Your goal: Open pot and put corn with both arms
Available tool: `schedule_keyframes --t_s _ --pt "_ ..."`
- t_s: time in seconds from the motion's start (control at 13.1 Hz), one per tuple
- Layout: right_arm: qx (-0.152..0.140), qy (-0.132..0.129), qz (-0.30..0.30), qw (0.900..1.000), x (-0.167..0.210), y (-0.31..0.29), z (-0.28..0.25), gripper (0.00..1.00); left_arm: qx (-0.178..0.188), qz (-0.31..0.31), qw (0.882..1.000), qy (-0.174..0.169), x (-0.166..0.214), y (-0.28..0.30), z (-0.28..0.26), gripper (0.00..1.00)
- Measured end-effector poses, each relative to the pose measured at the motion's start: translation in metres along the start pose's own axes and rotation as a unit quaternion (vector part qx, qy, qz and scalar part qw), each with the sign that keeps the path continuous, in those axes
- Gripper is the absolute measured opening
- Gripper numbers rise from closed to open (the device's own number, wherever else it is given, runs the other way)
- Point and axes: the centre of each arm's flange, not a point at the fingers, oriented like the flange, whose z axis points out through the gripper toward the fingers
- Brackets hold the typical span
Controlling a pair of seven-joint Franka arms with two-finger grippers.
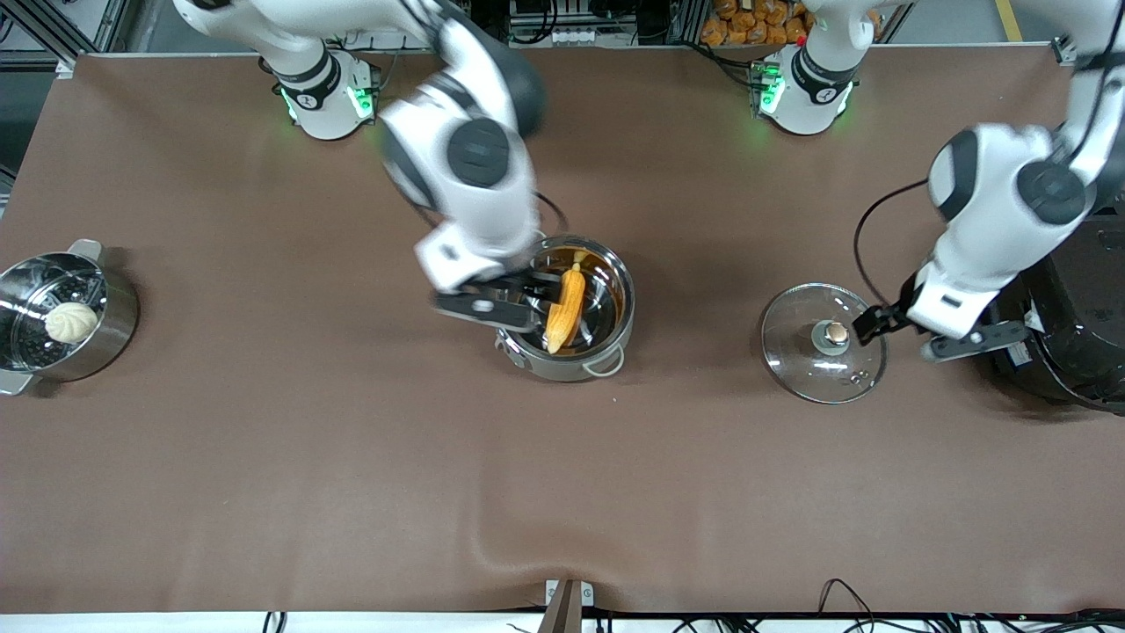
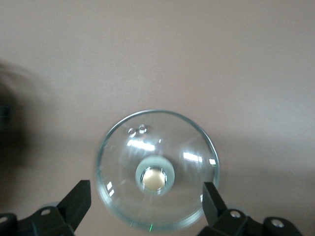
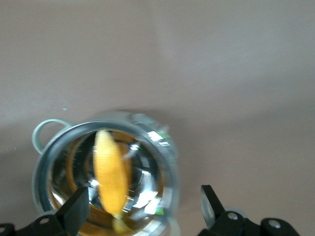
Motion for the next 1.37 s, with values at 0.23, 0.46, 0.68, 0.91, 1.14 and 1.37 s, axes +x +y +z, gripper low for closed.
schedule_keyframes --t_s 0.23,0.46,0.68,0.91,1.14,1.37 --pt "-0.009 -0.012 -0.032 0.999 0.024 0.104 -0.083 1.00 0.013 0.033 0.999 -0.026 0.008 0.011 -0.092 1.00" --pt "-0.001 -0.002 -0.051 0.999 0.044 0.223 -0.153 1.00 0.014 0.039 0.999 -0.029 0.010 0.013 -0.122 1.00" --pt "-0.001 0.002 -0.083 0.997 0.058 0.323 -0.176 1.00 0.012 0.040 0.999 -0.024 0.011 0.015 -0.141 1.00" --pt "-0.003 0.002 -0.096 0.995 0.070 0.409 -0.178 1.00 0.012 0.044 0.999 -0.022 0.008 0.020 -0.158 1.00" --pt "-0.003 -0.005 -0.102 0.995 0.071 0.445 -0.168 1.00 0.015 0.050 0.998 -0.026 0.001 0.026 -0.169 1.00" --pt "-0.002 -0.009 -0.106 0.994 0.068 0.442 -0.157 1.00 0.018 0.051 0.998 -0.032 -0.005 0.026 -0.175 1.00"
